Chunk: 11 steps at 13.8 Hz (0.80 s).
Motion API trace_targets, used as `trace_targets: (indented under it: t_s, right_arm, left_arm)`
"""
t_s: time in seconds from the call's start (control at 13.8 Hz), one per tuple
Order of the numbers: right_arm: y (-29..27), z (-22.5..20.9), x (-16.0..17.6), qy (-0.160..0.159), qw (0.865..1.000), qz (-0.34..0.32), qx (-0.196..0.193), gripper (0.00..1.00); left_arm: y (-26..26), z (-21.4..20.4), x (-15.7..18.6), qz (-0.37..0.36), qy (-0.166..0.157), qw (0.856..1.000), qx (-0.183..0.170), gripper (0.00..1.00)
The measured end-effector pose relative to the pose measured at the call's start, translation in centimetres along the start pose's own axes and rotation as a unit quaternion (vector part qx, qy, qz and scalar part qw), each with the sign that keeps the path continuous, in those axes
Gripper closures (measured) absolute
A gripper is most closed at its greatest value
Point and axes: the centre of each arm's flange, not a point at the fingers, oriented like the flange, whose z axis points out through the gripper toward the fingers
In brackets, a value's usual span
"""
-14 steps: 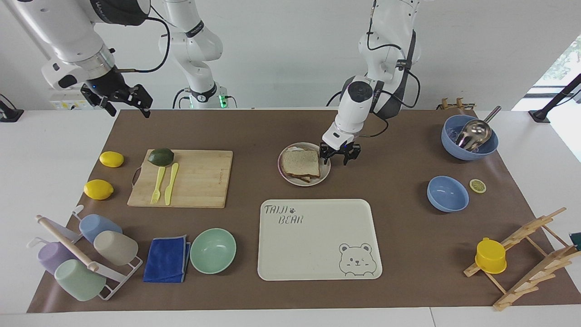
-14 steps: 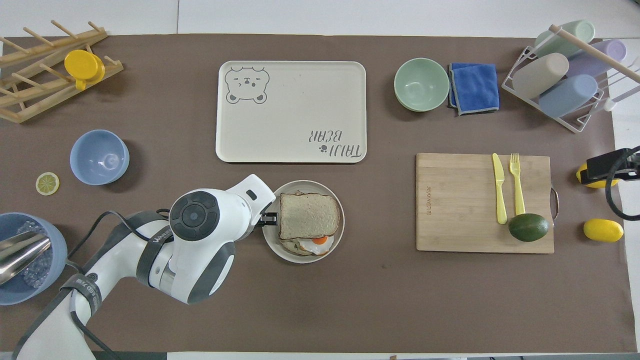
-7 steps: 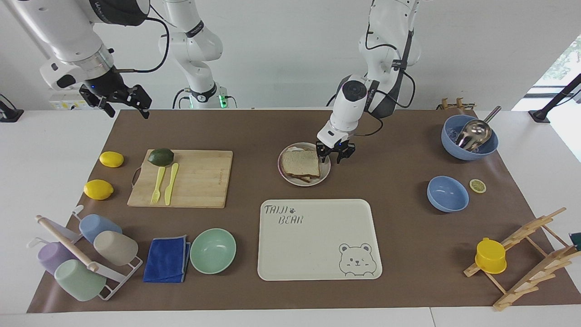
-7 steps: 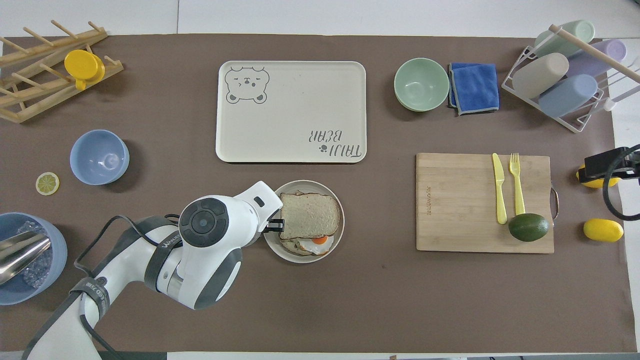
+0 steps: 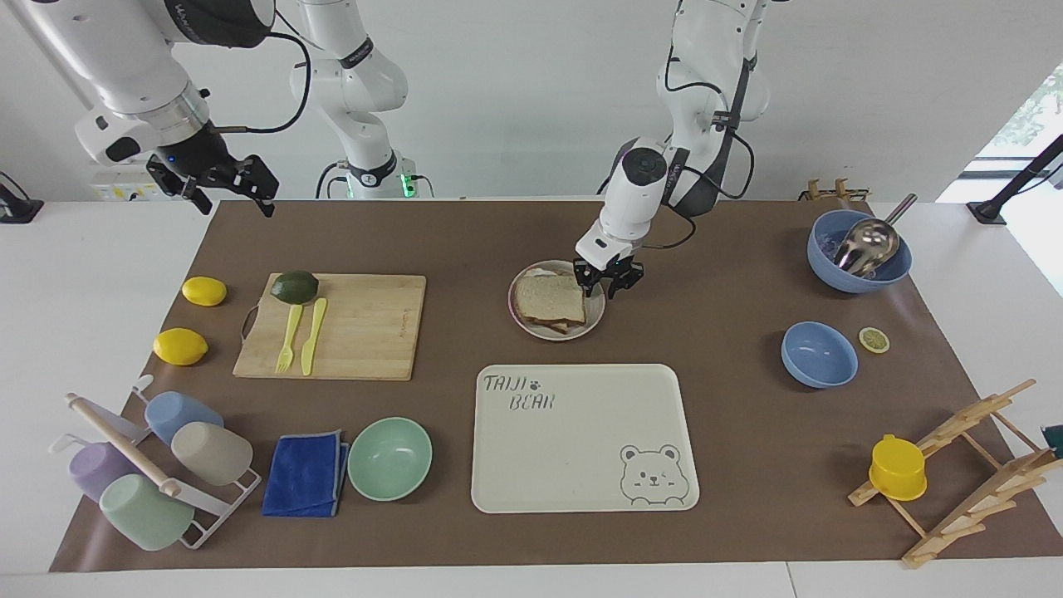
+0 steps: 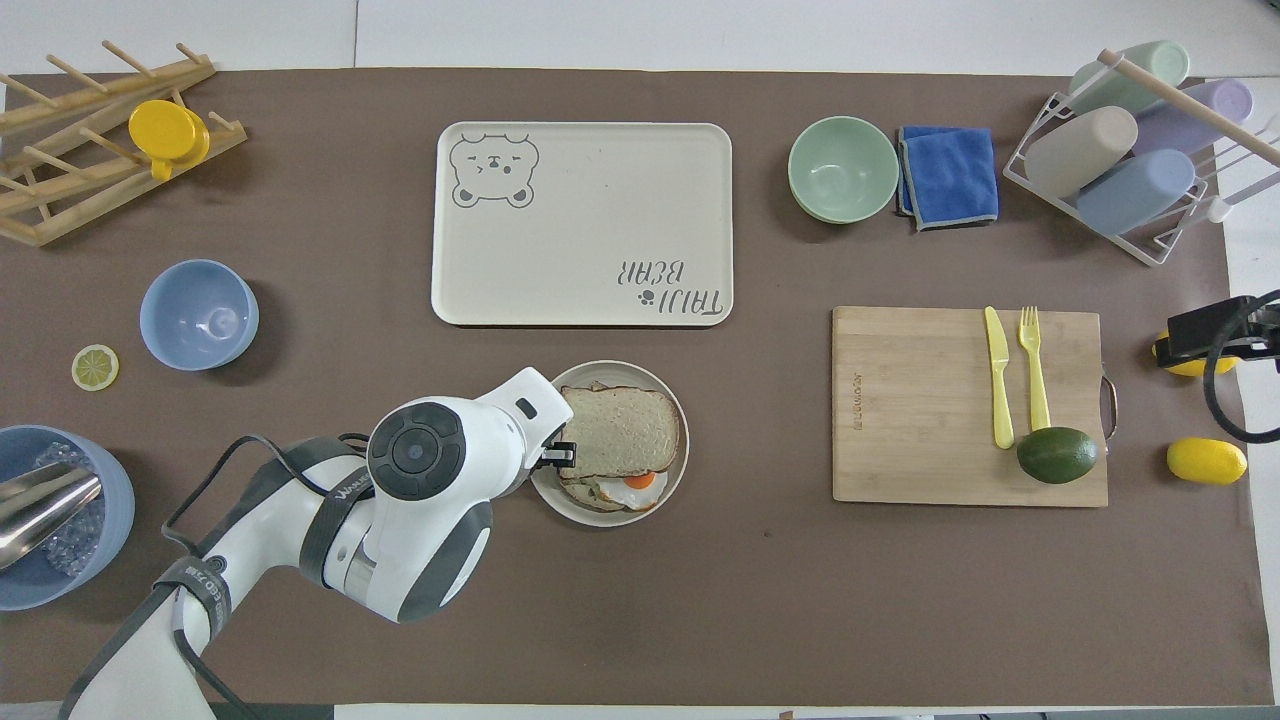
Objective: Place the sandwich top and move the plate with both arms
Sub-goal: 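Grip the plate rim with the left gripper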
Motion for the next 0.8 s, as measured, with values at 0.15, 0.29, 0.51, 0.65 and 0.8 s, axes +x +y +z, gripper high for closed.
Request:
trace_targets:
  t_s: [0.15,0.29,0.51,0.65,0.8]
  right_arm:
    - [0.0,0.0,0.0,0.0,1.0,0.0,0.0,0.0]
    - [0.0,0.0,0.0,0.0,1.0,0.0,0.0,0.0]
    - [0.0,0.0,0.0,0.0,1.0,0.0,0.0,0.0]
    - [0.0,0.0,0.0,0.0,1.0,0.0,0.0,0.0]
    - [0.0,0.0,0.0,0.0,1.0,0.0,0.0,0.0]
  left_arm:
    - [0.08,0.07,-0.04,0.001,0.0,1.0,0.0,0.69]
    - [0.07,0.08,-0.04,0.001,0.0,1.0,0.0,0.74]
    - [0.15,-0.31,0.19,-0.003,0.006,1.0,-0.005,0.95]
    - [0.13,-0.28,0.18,-0.004,0.006,1.0,-0.006,0.95]
    - [0.08,-0.28,0.21,-0.006,0.005,1.0,-0.007,0.95]
